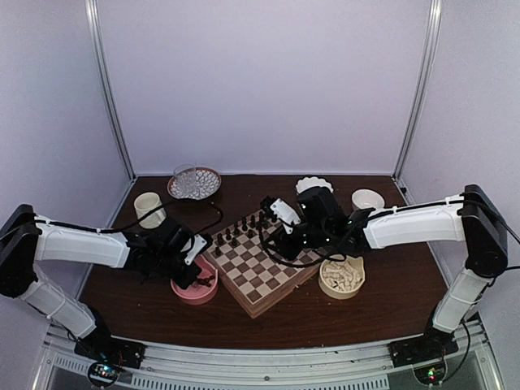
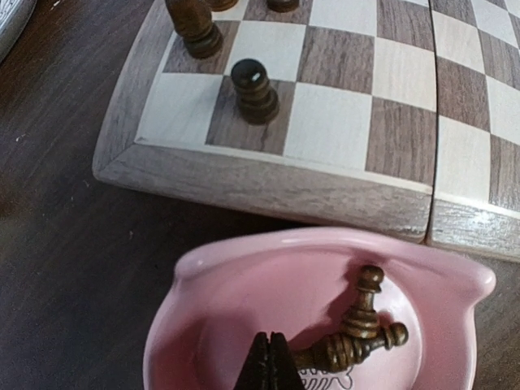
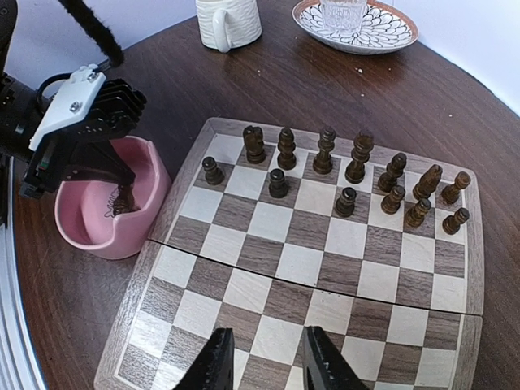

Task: Set up the chess pieces on the board
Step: Adjust the chess pile in the storage box.

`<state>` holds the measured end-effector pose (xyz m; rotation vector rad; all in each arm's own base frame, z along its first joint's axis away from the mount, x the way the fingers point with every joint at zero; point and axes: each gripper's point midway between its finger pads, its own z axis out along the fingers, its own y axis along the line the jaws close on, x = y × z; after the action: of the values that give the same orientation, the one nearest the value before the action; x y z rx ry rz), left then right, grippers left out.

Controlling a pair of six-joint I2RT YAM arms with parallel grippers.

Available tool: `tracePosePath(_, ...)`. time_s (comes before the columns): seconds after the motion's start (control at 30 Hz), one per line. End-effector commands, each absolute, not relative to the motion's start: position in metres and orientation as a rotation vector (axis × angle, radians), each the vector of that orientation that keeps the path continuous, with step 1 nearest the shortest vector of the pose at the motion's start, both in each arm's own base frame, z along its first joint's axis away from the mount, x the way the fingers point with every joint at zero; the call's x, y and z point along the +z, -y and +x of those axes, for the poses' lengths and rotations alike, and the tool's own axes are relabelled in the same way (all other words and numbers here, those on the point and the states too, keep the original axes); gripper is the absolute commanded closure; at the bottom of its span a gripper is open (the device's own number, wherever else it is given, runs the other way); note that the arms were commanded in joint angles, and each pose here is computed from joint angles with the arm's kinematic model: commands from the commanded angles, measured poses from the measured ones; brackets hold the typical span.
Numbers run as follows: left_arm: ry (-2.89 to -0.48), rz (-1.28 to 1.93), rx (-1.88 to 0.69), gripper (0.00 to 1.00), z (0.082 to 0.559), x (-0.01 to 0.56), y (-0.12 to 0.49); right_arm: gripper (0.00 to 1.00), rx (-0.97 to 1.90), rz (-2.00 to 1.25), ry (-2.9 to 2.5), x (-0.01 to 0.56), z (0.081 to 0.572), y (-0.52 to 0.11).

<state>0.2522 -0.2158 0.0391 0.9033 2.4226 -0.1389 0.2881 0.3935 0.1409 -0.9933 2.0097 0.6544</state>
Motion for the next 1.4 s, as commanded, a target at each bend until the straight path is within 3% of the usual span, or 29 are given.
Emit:
tracePosePath(0.0,-2.434,0.851,-0.178,1.0,0.244,0.052,0.209,0.69,0.639,-0.98,-1.955,0.158,0.29,-0.391)
tracePosePath(0.1,-2.427,0.852,-0.212,0.94,0.238,0.054,0.208,0.69,0.638,-0.983,-1.954,0.158,0.289,-0.391)
tracePosePath(0.3,-2.456,0.868,-0.262,0.93,0.231,0.053,0.213,0.69,0.628,-0.983,-1.953,0.157,0.29,-0.391)
tracePosePath(0.47,-2.406,0.871,-0.281,0.65,0.232,0.062,0.214,0.69,0.622,-0.98,-1.95,0.158,0.291,-0.39)
tracePosePath(0.53,-2.393,0.869,-0.277,0.59,0.233,0.062,0.214,0.69,0.625,-0.982,-1.949,0.158,0.291,-0.39)
tracePosePath(1.1,-2.432,1.079,-0.373,0.56,0.229,0.037,0.242,0.69,0.64,-0.989,-1.953,0.156,0.29,-0.393)
tracePosePath(1.27,-2.447,1.051,-0.367,0.62,0.227,0.039,0.238,0.69,0.641,-0.988,-1.951,0.157,0.289,-0.393)
tracePosePath(1.37,-2.435,1.037,-0.366,0.73,0.228,0.042,0.237,0.69,0.641,-0.987,-1.952,0.157,0.289,-0.392)
